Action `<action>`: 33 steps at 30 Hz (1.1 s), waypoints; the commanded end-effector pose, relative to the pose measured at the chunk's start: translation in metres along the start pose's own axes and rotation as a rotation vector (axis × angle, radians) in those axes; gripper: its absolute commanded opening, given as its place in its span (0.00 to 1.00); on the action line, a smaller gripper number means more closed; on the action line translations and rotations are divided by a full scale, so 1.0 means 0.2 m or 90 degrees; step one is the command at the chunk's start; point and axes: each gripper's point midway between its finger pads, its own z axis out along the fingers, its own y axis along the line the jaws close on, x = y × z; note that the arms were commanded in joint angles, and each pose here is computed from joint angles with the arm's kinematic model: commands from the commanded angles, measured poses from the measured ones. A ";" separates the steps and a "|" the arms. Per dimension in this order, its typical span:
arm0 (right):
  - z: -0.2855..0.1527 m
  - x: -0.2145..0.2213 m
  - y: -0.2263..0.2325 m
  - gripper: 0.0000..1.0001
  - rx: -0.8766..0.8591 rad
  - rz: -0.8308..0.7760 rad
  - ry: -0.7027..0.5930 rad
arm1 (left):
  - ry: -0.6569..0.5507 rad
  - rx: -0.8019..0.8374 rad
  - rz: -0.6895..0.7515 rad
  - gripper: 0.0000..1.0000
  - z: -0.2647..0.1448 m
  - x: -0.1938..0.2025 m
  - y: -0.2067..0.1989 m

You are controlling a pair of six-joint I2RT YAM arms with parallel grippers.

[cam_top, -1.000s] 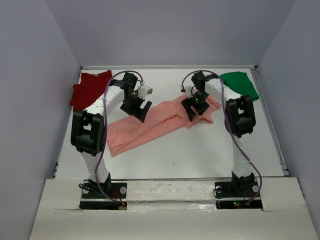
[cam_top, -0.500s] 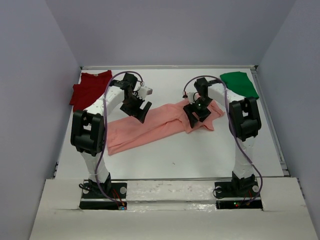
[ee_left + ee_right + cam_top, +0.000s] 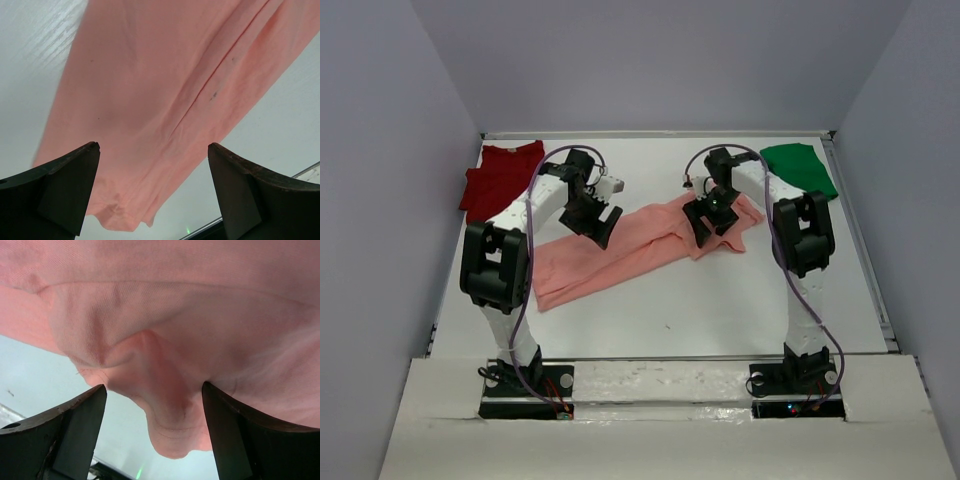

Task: Fold and stack the t-shirts
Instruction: Rotate the tshirt 90 degrees

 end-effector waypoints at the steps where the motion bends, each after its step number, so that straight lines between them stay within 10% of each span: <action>1: 0.00 -0.23 -0.09 0.83 0.046 -0.023 -0.091 | -0.021 -0.013 0.013 0.99 -0.08 0.01 -0.01; 20: -0.17 -0.97 -0.29 1.00 0.079 -0.120 -0.338 | -0.054 -0.010 -0.076 0.99 -0.24 0.03 0.19; 33: -0.59 -1.00 -0.40 1.00 0.239 -0.101 -0.418 | -0.084 -0.004 -0.088 0.99 -0.31 0.00 0.19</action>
